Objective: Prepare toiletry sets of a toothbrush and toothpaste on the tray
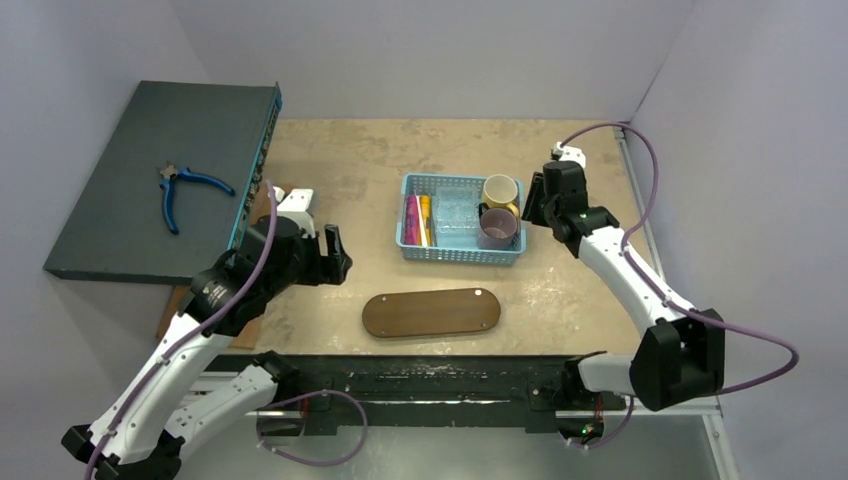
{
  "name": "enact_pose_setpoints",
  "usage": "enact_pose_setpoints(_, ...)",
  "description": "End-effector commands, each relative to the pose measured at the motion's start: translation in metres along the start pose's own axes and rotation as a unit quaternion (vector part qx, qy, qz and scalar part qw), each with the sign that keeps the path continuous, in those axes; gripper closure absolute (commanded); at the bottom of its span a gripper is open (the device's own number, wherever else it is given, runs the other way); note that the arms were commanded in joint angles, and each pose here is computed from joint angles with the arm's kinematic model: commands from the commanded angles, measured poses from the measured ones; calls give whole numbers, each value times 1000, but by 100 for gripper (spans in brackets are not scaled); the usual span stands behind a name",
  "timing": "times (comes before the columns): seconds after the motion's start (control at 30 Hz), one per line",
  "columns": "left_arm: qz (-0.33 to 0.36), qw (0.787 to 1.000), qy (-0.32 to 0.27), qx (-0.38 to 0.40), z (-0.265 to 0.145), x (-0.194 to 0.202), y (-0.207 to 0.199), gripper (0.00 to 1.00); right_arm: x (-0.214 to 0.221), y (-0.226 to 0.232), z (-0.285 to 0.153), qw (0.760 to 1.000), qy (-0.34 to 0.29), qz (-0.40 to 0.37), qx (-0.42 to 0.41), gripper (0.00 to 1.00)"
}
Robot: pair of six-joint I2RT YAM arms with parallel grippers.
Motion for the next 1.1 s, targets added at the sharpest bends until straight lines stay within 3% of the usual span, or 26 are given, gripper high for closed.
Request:
enact_pose_setpoints(0.0, 27, 1000, -12, 8, -4, 0, 2, 25, -19, -1, 10, 999, -24, -3, -25, 58)
enact_pose_setpoints(0.13, 32, 999, -9, 17, -3, 3, 2, 18, -14, 2, 25, 999, -1, -10, -42, 58)
enact_pose_setpoints(0.23, 32, 999, -6, 25, -3, 6, 1, 1, -11, 2, 34, 999, 11, -11, -46, 58)
enact_pose_setpoints(1.07, 38, 999, -13, 20, -6, 12, 6, 0, 9, -4, 76, 997, 68, -20, -26, 65)
Point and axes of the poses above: each gripper's point midway between its finger pads, its own z axis out along the fingers, its own y axis along the line the jaws close on, x = y × z, the point moved 9 cm from there along -z, back along the fingers, and after that the axes turned 2 degrees about z, right-handed, at the moved point
